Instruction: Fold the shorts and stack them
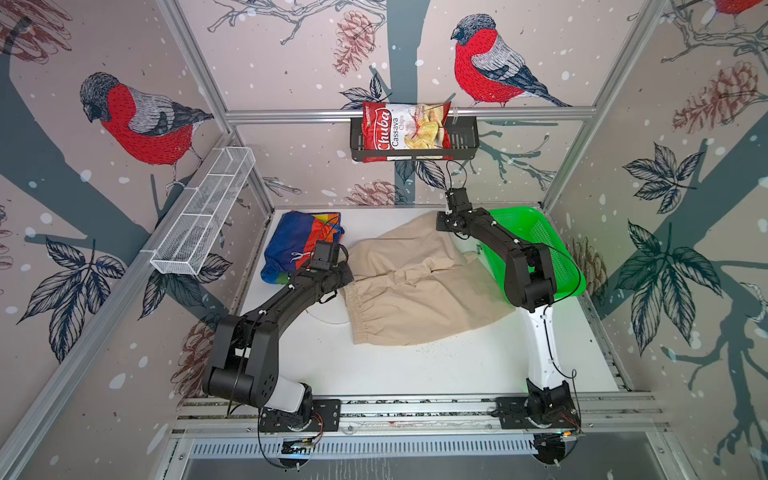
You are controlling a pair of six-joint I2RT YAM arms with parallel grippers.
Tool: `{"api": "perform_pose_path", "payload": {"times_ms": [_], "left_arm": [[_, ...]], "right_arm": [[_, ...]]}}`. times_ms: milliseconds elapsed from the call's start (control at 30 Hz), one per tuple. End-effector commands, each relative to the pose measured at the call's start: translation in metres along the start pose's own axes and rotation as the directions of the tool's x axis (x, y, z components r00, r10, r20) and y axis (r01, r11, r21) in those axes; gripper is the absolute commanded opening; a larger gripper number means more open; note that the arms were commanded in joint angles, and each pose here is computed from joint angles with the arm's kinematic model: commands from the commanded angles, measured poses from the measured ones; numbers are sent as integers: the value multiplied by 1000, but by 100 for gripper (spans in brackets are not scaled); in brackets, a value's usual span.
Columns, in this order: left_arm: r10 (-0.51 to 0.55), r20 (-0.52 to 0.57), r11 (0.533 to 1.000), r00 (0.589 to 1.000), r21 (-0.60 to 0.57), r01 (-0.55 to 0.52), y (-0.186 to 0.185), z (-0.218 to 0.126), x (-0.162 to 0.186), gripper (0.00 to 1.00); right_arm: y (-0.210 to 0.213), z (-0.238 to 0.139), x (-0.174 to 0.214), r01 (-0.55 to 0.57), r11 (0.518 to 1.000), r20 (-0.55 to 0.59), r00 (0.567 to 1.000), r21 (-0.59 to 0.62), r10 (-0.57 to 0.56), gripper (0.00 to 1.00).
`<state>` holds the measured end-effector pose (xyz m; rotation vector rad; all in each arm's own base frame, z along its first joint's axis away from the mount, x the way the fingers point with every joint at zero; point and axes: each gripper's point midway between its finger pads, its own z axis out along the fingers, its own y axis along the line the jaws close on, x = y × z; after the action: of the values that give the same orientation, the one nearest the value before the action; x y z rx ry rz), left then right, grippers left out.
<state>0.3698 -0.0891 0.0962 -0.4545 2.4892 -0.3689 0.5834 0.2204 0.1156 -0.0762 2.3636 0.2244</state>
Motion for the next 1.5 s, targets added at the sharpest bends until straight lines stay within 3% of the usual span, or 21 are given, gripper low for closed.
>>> {"api": "perform_pose_path", "payload": {"times_ms": [0, 200, 400, 433, 500, 533, 600, 667, 767, 900, 1000, 1200, 1467], "left_arm": [[14, 9, 1000, 1000, 5, -14, -1, -1, -2, 0], [16, 8, 1000, 1000, 2, -16, 0, 0, -1, 0], [18, 3, 1000, 1000, 1, -18, -1, 3, -1, 0], [18, 1, 1000, 1000, 0, -18, 0, 4, -1, 0], [16, -3, 1000, 1000, -1, -16, 0, 5, 0, 0], [16, -1, 1000, 1000, 0, -16, -1, 5, -1, 0], [14, 4, 1000, 1000, -2, -14, -2, 3, -4, 1], [11, 12, 1000, 1000, -3, -11, -3, 0, -8, 19], [9, 35, 1000, 999, 13, -10, -10, -9, -17, 49], [-2, 85, 1000, 996, 26, 0, -17, -31, -32, 63], [1, 112, 996, 994, 91, -11, -26, -49, -32, 63], [51, 54, 981, 997, 183, -61, -47, -52, 9, 46], [33, -72, 974, 997, 226, -16, -46, -24, 75, 46]], "right_arm": [[-13, -25, -35, 10, 997, 118, 993, 79, -19, 0], [-39, -39, -48, -18, 971, 221, 975, 238, -36, 0], [-37, -44, -79, -12, 967, 340, 937, 253, -77, 3], [-34, -43, -83, -3, 969, 357, 930, 248, -88, 8], [-30, -37, -89, 13, 971, 368, 924, 238, -102, 36], [-27, -36, -88, 20, 972, 359, 927, 232, -105, 45], [-22, -35, -85, 32, 974, 340, 934, 225, -109, 56], [-19, -41, -77, 36, 974, 331, 937, 225, -111, 60], [-20, -62, -60, 26, 973, 337, 936, 229, -105, 64], [-30, -97, -19, -15, 975, 321, 945, 223, -59, 65], [-36, -111, 27, -28, 977, 270, 962, 211, -31, 67], [-50, -100, 108, -28, 976, 102, 995, 216, 6, 62], [-53, -96, 182, -31, 971, -20, 999, 239, 37, 60]]}}
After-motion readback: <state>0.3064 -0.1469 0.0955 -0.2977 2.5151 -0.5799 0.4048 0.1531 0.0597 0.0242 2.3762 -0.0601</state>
